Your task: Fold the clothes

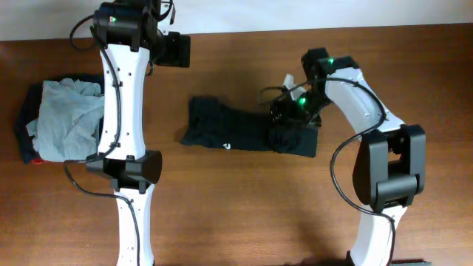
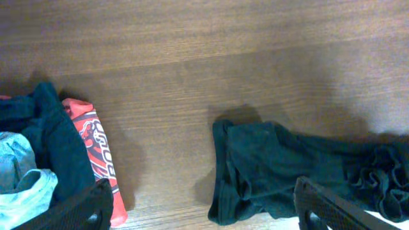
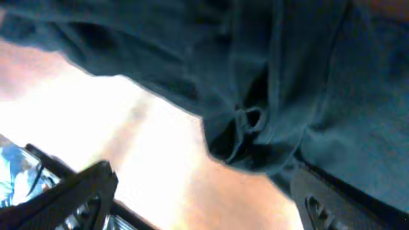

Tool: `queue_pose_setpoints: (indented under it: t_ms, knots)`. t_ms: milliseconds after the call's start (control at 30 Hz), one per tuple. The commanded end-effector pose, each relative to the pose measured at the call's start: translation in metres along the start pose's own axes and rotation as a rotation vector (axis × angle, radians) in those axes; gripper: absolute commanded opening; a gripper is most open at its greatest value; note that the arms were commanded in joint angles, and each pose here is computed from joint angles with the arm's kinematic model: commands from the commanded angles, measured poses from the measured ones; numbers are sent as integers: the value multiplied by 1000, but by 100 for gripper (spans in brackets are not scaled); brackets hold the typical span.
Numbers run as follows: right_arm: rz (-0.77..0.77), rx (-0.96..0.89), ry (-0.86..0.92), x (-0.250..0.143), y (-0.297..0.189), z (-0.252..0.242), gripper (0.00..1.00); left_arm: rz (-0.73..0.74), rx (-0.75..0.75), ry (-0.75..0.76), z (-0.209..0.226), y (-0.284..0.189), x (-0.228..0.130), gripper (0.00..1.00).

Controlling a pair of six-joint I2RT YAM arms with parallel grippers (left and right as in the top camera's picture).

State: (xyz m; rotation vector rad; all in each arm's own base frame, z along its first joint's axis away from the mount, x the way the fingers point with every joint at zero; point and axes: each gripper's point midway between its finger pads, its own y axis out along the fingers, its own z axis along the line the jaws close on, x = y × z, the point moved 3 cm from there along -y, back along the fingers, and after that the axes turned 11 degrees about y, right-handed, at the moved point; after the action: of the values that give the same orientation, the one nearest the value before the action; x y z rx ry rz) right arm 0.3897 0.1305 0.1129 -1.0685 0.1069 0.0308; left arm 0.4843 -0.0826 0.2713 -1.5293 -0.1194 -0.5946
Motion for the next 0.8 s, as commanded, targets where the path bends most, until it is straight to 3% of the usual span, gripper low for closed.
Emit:
queue_pose_setpoints:
  t_ms: [0,133,433,767]
  knots:
    - [-96,-12,-54,10,-41,19,93,-16,-41,-7,-7,-11,0,89]
    - [-142,-118,-57,14,-65,16,100,82,-123,0,-19,21,-11,89]
    - [-145,-175,44,13,-89,-21,99,291,-405,142,-57,108,-61,89]
    - [-180,-170,175,14,-120,-78,99,453,-447,134,-65,170,-122,89]
